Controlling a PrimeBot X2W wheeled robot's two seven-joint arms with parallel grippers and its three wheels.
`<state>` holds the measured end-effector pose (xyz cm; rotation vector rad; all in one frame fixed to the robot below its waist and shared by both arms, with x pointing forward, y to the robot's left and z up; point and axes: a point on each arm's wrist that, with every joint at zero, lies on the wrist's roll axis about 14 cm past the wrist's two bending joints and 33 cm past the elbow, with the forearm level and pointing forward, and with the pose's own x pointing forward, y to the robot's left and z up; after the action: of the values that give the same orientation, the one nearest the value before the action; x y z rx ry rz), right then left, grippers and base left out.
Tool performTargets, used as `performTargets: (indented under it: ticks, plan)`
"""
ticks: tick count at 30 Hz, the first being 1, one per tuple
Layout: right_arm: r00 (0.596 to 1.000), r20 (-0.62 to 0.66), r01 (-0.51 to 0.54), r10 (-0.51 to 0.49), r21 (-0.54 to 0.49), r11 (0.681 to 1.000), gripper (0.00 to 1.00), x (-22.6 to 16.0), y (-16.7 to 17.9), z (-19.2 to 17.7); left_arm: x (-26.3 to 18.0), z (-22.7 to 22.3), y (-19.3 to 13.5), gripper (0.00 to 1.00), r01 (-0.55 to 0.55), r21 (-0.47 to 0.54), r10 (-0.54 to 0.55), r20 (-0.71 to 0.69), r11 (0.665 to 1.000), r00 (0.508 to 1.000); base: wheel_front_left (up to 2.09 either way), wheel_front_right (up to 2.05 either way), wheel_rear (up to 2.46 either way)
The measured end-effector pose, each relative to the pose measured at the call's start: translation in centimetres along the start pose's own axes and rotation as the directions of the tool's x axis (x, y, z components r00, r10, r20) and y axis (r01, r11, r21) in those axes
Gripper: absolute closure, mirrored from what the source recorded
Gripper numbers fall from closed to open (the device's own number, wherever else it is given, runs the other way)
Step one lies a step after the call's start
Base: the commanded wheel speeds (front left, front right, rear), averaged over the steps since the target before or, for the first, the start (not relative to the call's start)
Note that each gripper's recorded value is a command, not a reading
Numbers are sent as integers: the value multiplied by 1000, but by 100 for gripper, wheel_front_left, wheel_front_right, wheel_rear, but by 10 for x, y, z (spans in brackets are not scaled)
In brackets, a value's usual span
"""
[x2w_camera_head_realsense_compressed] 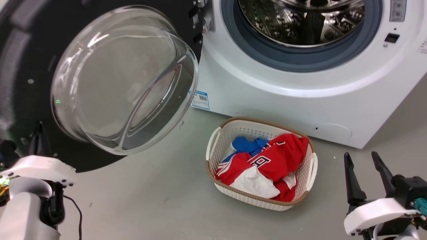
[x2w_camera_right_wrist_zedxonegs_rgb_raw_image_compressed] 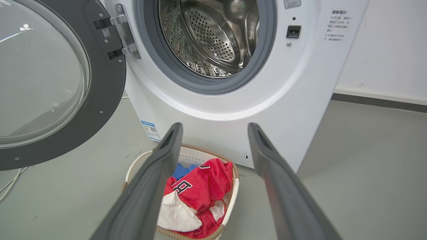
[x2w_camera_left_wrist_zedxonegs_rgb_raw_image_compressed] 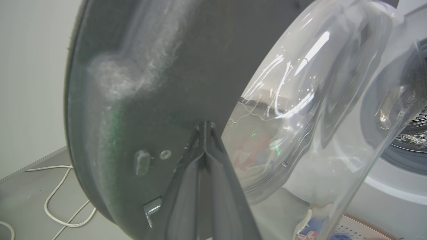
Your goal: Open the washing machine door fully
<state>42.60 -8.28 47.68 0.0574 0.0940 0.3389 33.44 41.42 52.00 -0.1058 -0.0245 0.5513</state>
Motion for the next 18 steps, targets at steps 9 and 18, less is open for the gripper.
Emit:
performTargets:
  ticks: [9, 18]
  plan:
    - [999, 35, 3, -3, 14, 1000, 0, -16, 3, 12, -31, 10, -10, 100, 46, -4, -46, 63, 999, 997, 0, 0, 0]
    - [997, 75, 8, -8, -3, 1000, 0, -32, 5, 26, -72, 15, -42, 100, 159, 16, -160, 84, 987, 984, 0, 0, 0]
